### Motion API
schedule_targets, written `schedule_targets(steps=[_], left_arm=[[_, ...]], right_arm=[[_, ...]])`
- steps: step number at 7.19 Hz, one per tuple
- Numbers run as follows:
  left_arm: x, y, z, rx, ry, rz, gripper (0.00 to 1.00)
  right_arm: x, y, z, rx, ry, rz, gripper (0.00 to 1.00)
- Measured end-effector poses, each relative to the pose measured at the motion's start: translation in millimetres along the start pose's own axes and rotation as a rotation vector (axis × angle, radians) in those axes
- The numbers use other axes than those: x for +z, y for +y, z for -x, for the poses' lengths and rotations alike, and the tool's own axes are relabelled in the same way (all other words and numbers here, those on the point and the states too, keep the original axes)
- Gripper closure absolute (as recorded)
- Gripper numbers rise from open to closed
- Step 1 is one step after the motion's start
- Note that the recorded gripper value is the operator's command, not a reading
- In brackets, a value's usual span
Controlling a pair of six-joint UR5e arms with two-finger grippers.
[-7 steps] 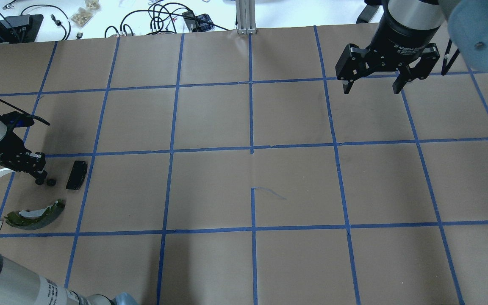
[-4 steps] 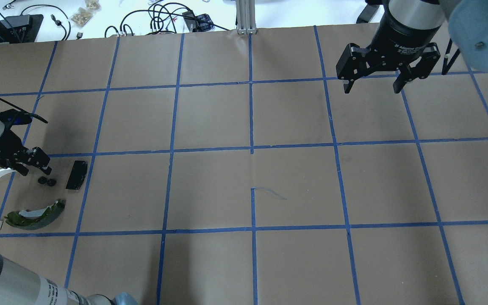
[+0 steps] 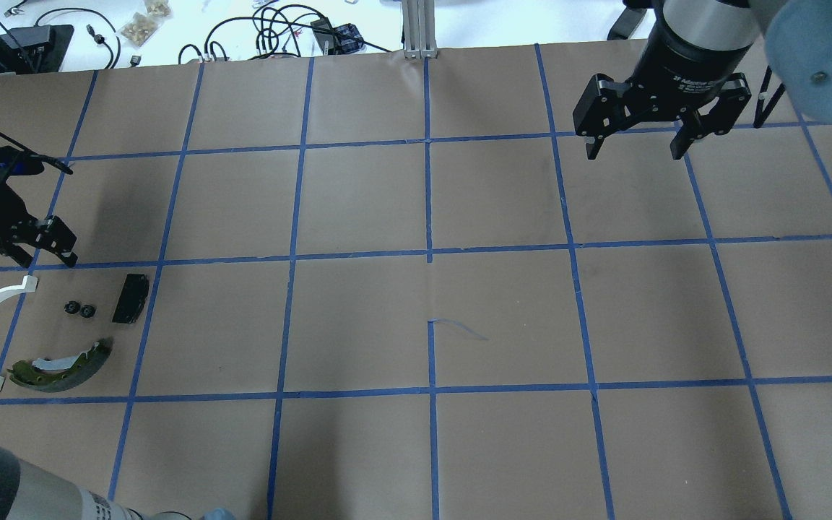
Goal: Place bearing gear from tray to pile
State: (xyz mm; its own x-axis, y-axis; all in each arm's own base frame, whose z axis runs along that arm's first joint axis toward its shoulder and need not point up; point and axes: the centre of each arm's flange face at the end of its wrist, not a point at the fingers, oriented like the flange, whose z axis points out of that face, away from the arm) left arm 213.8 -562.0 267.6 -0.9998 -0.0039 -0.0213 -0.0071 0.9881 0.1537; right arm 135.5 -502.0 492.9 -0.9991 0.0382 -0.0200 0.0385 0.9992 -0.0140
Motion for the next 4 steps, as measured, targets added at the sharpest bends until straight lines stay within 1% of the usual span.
schedule_targets(steps=[2, 3, 4], left_arm=[[-74, -14, -79, -0.001, 0.016, -0.04, 0.11], [-104, -13, -130, 0.003, 0.014, -0.052, 0.07], [-126, -8, -183, 0.001, 0.007, -0.067, 0.0]], right_arm=[[0, 0, 0, 0.0, -0.001, 0.0, 0.0], [0, 0, 0, 0.0, -0.001, 0.0, 0.0], [0, 0, 0, 0.0, -0.001, 0.0, 0.0]])
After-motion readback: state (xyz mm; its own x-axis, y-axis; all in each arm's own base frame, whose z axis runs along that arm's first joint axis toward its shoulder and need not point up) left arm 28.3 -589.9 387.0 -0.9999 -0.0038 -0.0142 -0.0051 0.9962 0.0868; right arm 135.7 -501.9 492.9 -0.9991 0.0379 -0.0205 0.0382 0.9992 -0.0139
